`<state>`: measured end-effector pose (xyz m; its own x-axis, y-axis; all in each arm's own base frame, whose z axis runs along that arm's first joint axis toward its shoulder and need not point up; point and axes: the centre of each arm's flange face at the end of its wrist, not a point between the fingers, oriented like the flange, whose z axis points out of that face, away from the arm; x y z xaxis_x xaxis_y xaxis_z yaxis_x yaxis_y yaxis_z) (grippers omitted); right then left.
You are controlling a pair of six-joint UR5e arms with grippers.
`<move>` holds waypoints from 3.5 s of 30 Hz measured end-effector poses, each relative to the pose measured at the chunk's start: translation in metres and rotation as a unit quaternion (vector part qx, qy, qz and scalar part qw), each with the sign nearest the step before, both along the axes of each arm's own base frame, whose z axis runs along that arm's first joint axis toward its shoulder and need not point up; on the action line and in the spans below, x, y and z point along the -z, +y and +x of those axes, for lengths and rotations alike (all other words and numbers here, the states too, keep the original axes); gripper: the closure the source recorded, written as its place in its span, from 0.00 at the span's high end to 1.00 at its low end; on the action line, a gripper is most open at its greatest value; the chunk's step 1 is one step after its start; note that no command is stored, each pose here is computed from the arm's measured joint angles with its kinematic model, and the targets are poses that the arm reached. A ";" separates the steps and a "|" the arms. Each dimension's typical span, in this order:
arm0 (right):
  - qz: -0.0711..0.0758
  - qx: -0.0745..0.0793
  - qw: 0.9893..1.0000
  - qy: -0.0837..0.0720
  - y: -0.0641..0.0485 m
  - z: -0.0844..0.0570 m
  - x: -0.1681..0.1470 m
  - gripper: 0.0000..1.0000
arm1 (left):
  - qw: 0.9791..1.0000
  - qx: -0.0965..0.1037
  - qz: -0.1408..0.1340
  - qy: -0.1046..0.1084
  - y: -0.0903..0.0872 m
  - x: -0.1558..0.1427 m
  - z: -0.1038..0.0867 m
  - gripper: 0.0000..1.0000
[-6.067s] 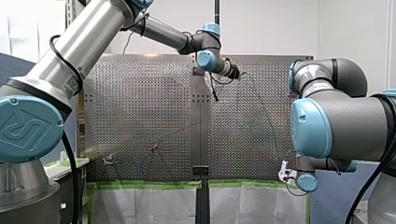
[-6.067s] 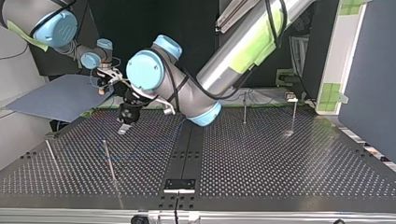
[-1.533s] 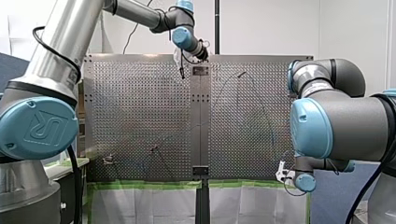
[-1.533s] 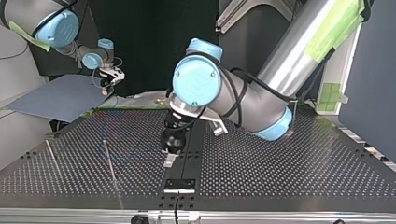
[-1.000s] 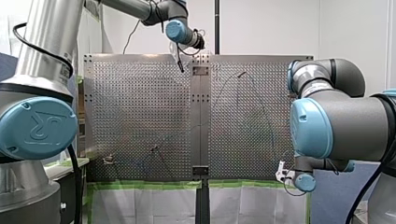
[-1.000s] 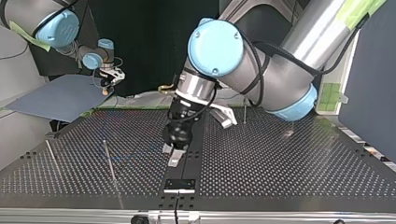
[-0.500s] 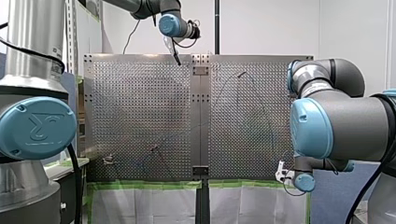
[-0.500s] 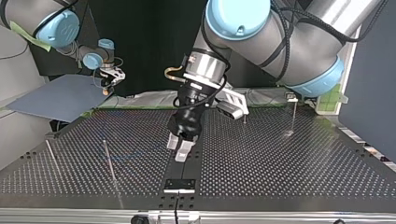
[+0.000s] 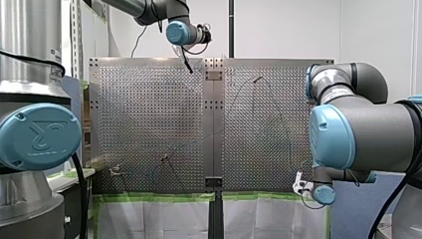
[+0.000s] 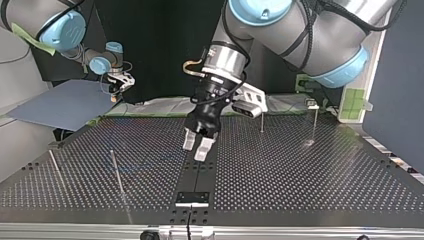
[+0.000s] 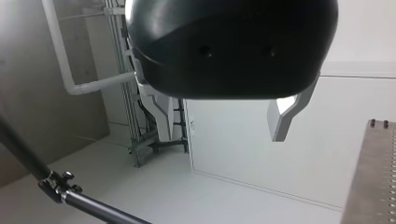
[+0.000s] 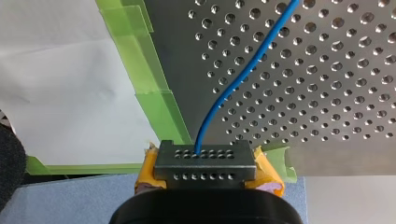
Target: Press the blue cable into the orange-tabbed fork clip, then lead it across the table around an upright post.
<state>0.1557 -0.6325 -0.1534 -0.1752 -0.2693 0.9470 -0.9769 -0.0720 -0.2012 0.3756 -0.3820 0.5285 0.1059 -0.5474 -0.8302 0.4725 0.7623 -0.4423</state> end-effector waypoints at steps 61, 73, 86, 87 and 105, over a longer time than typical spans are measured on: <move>-0.003 -0.007 1.000 0.006 0.001 0.008 0.000 0.00 | 0.996 -0.010 0.019 0.084 0.035 0.233 -0.049 0.99; -0.004 -0.008 1.000 0.006 0.001 0.008 0.000 0.00 | 0.991 -0.015 0.047 0.127 0.053 0.277 -0.075 0.99; -0.002 -0.013 1.000 0.005 0.002 0.009 0.000 0.00 | 0.984 -0.026 0.082 0.156 0.077 0.318 -0.102 0.99; -0.002 -0.014 1.000 0.004 0.002 0.009 0.000 0.00 | 0.984 -0.029 0.086 0.156 0.079 0.322 -0.103 0.99; 0.000 -0.025 1.000 0.003 0.003 0.012 0.000 0.00 | 0.965 -0.066 0.179 0.179 0.105 0.397 -0.132 0.99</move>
